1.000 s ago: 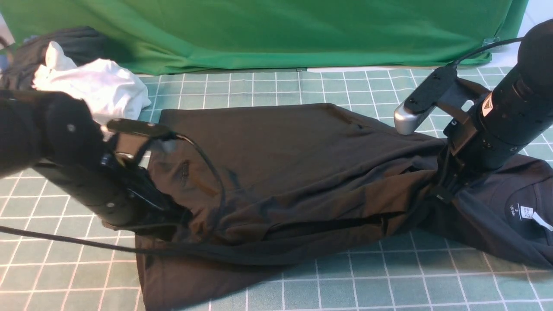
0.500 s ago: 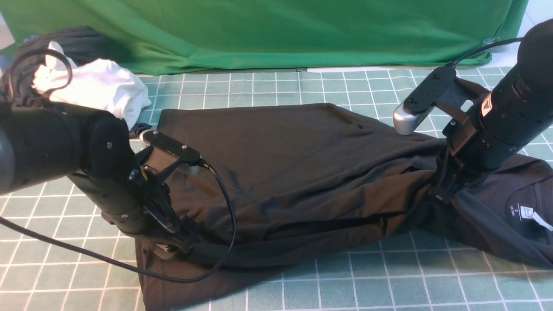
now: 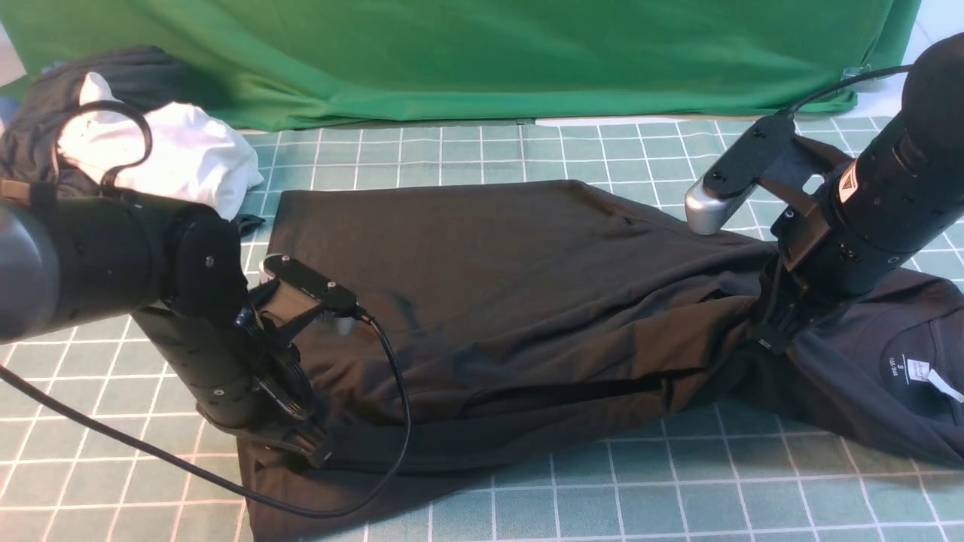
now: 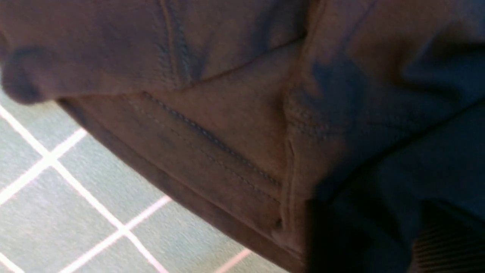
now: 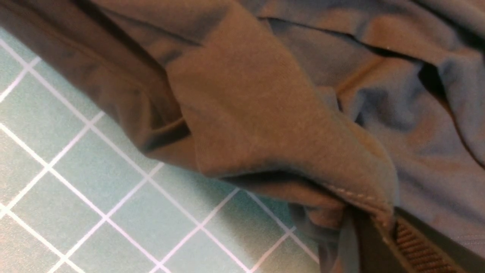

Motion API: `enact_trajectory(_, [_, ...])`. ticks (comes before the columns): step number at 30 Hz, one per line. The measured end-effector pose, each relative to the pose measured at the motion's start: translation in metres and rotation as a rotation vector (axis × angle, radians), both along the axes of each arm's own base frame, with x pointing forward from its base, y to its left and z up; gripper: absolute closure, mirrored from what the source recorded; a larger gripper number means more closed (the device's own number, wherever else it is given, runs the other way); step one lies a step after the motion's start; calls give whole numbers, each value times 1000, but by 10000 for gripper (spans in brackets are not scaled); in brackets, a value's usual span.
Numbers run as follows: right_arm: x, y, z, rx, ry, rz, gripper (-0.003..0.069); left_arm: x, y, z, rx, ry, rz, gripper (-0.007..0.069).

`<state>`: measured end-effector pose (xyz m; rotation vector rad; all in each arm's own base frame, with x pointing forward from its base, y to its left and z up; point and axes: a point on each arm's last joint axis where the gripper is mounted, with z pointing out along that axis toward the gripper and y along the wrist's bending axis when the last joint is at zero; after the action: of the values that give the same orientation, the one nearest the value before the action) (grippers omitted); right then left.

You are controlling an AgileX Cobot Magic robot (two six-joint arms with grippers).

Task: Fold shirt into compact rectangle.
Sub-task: 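Fold the black garment in half by bringing its near edge over to the far edge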

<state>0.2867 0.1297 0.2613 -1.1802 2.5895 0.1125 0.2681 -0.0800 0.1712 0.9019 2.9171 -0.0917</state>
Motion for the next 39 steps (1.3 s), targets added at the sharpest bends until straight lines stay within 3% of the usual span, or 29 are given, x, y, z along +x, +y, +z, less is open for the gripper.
enact_trajectory(2, [0, 0, 0, 0, 0, 0, 624, 0, 0, 0, 0, 2, 0, 557])
enact_trajectory(5, [0, 0, 0, -1, 0, 4, 623, 0, 0, 0, 3, 1, 23, 607])
enact_trajectory(11, [2, 1, 4, 4, -11, 5, 623, 8, 3, 25, 19, -91, 91, 615])
enact_trajectory(17, [9, 3, 20, 21, -68, 6, 622, 22, 10, 97, -34, -340, 157, 615])
enact_trajectory(25, [27, 8, 37, 68, -238, 9, 626, 62, 33, 152, -68, -534, 280, 614])
enact_trajectory(31, [56, 6, 35, 80, -335, -1, 626, 114, 48, 151, -60, -569, 341, 614])
enact_trajectory(39, [112, 16, -8, 74, -349, -30, 626, 179, 55, 102, -47, -508, 423, 614])
